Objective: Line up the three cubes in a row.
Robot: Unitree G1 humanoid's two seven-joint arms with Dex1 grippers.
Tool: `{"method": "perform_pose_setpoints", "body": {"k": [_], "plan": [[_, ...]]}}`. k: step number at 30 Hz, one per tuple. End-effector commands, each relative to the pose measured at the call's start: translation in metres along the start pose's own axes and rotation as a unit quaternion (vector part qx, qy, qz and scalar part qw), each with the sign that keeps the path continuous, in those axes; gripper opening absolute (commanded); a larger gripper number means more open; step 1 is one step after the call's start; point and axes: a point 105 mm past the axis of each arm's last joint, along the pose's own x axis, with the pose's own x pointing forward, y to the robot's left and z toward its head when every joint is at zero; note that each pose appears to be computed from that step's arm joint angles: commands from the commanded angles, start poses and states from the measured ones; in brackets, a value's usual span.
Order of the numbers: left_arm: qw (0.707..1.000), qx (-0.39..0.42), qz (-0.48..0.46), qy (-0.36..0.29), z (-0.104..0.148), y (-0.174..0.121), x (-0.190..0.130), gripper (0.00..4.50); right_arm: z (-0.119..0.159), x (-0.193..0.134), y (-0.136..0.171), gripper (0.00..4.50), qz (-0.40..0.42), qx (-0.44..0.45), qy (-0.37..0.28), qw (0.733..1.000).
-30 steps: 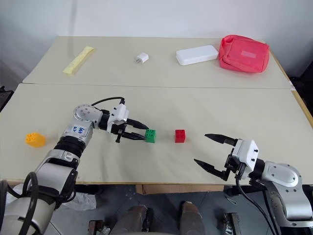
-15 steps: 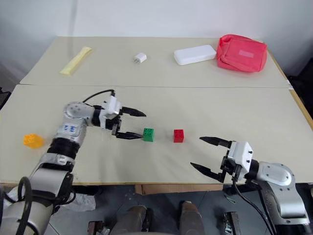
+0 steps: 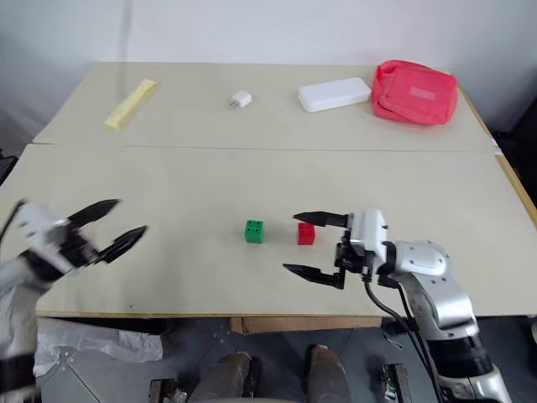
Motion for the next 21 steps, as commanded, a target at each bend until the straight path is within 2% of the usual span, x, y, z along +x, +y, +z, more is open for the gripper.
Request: {"method": "perform_pose_setpoints", "body": {"k": [1,3,5,11,13,14,17,21], "plan": [[0.98,0.014,0.194,-0.034,0.009,0.027,-0.051,4.35,0.015,0.007,-0.003,4.5,0.026,-0.016,-0.022,0.999],[0.956,-0.016,0.292,-0.031,-0.004,0.037,-0.085,4.35,0.018,0.011,-0.005,4.5,0.028,-0.022,-0.03,0.999],[0.938,-0.029,0.344,-0.018,-0.016,0.041,-0.11,4.35,0.017,0.013,-0.005,4.5,0.03,-0.023,-0.032,0.999],[0.919,-0.057,0.391,0.014,-0.036,0.047,-0.142,4.35,0.013,0.014,-0.004,4.5,0.033,-0.026,-0.032,0.999],[0.924,-0.067,0.377,0.016,-0.037,0.047,-0.137,4.35,0.013,0.013,-0.005,4.5,0.03,-0.031,-0.032,0.999],[0.929,-0.093,0.357,0.012,-0.038,0.045,-0.128,4.35,0.012,0.012,-0.005,4.5,0.028,-0.031,-0.03,0.999],[0.942,-0.105,0.319,0.011,-0.035,0.047,-0.102,4.35,0.009,0.01,-0.004,4.5,0.024,-0.032,-0.026,0.999],[0.952,-0.091,0.292,0.022,-0.03,0.072,-0.055,4.35,0.003,0.01,0.002,4.5,0.025,-0.033,-0.015,0.999]]}}
